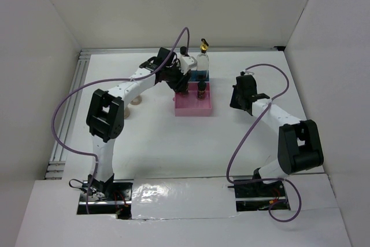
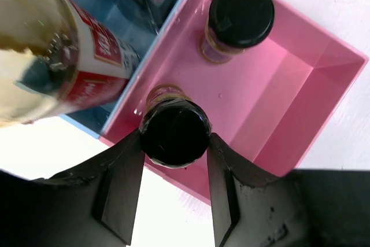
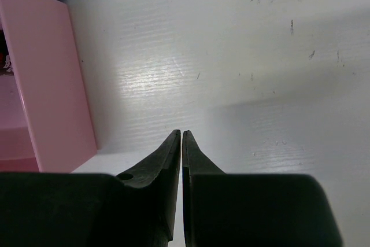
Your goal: Organize the condiment bottles
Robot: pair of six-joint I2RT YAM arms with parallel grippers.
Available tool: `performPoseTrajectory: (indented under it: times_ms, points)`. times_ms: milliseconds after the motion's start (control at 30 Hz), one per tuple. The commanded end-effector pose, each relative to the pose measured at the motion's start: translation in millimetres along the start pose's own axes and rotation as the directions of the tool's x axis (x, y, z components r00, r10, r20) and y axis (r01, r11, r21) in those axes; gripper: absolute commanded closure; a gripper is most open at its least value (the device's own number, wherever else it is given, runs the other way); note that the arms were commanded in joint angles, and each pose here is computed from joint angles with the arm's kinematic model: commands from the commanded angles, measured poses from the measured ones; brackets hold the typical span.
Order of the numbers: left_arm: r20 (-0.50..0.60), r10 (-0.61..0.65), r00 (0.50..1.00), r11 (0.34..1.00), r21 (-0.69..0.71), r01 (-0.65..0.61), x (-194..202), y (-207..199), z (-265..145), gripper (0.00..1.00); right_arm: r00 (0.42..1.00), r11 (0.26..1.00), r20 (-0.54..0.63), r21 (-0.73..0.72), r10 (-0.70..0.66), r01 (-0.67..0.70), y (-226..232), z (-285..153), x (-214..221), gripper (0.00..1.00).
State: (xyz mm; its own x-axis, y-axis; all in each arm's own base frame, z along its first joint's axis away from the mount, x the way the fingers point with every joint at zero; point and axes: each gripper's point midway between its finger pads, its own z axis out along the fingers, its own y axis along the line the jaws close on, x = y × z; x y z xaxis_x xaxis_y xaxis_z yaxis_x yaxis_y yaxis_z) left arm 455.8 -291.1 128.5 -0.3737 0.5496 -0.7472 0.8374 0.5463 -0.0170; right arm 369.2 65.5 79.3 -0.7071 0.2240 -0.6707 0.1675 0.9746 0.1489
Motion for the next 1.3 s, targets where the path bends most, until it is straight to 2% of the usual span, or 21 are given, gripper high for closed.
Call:
performPoseTrajectory:
  times_ms: [0,300,467,500,533,733,800,1000,1067,1100,1267]
  points:
    - [0.034,-0.006,0.999,1.000,0.007,0.006,-9,-4,-2,1.00,0.998,1.000,0.067,-0.004,0.008,-0.008,-1,-10,-19,0.89]
    - [0.015,-0.014,1.000,1.000,0.001,0.014,-2,-1,8,0.99,0.998,1.000,0.068,0.007,0.005,-0.005,-4,-12,-19,0.88]
    - [0.016,-0.022,1.000,1.000,-0.014,0.023,-3,2,7,0.72,0.998,1.000,0.068,0.007,0.004,-0.004,-4,-15,-18,0.85]
    - [0.018,-0.023,1.000,1.000,-0.018,0.023,-2,3,7,0.64,0.998,1.000,0.069,0.004,0.003,-0.003,-3,-15,-18,0.84]
    - [0.020,-0.023,1.000,1.000,-0.021,0.023,-3,3,6,0.50,0.998,1.000,0.069,0.006,0.001,-0.001,-4,-15,-18,0.84]
    - [0.023,-0.029,0.999,0.999,-0.012,0.029,-5,1,6,0.25,0.997,1.000,0.080,0.005,-0.001,0.001,-4,-17,-23,0.83]
    - [0.025,-0.033,0.999,0.999,-0.015,0.033,-7,2,4,0.19,0.997,1.000,0.084,0.002,-0.003,0.003,-3,-19,-24,0.83]
    - [0.037,-0.041,0.998,0.999,-0.022,0.042,-18,1,-6,0.12,0.997,1.000,0.079,-0.002,-0.004,0.005,-3,-20,-21,0.83]
    - [0.035,-0.064,0.997,0.998,-0.013,0.065,-23,-3,-14,0.07,0.997,1.000,0.082,-0.003,-0.004,0.004,-2,-21,-22,0.83]
    - [0.036,-0.067,0.997,0.998,-0.009,0.068,-28,-5,-22,0.01,0.997,1.000,0.082,-0.008,-0.005,0.005,-1,-21,-22,0.83]
    - [0.023,-0.083,0.996,0.996,-0.031,0.083,-31,-10,-44,0.01,0.997,1.000,0.082,-0.025,-0.010,0.012,1,-22,-20,0.83]
